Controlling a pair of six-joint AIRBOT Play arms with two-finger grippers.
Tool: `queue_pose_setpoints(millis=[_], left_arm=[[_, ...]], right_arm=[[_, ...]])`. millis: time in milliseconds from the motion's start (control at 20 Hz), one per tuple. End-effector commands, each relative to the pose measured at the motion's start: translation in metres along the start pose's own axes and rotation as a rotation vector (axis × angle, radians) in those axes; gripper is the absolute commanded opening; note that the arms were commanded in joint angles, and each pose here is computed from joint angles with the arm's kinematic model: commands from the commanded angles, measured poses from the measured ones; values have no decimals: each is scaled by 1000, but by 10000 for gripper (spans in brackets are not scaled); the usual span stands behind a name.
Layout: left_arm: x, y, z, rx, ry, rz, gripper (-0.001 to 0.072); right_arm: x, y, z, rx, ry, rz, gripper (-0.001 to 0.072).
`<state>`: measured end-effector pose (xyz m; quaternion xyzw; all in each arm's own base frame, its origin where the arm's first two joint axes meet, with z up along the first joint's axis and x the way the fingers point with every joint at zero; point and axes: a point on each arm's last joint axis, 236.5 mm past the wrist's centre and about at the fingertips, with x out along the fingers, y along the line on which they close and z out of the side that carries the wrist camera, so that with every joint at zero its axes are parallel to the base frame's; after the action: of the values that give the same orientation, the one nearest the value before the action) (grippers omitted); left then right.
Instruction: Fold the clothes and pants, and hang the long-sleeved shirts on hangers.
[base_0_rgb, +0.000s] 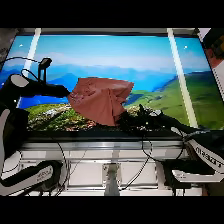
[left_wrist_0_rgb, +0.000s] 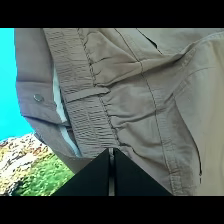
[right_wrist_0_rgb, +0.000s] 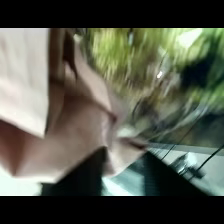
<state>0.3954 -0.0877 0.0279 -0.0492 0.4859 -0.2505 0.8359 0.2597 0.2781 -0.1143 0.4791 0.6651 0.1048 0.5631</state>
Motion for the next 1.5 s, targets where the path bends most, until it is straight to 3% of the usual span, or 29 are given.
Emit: queue_pose_setpoints(millis=[0, 250, 400, 650, 950, 1200, 1450], left_arm=[[0, 0, 0, 1, -1, 1, 12], [0, -1, 9, -54, -36, -4, 11], [-7, -23, 56, -151, -230, -94, 10], [-5, -73, 115, -171, -461, -146, 10], [-59, -86, 188, -190, -858, 12, 10], [-108, -112, 227, -182, -1046, 24, 10], [-124, -115, 246, -186, -1125, 50, 8]], right_arm=[[-1, 19, 3, -41, -2, 27, 31], [-27, 55, 16, -156, -93, 75, 8], [-79, 89, 42, -187, -250, 159, 7], [-173, 181, 90, -306, -516, 330, 6], [-288, 271, 119, -461, -797, 443, 7], [-307, 307, 111, -518, -823, 495, 7], [-318, 321, 140, -456, -918, 544, 9]])
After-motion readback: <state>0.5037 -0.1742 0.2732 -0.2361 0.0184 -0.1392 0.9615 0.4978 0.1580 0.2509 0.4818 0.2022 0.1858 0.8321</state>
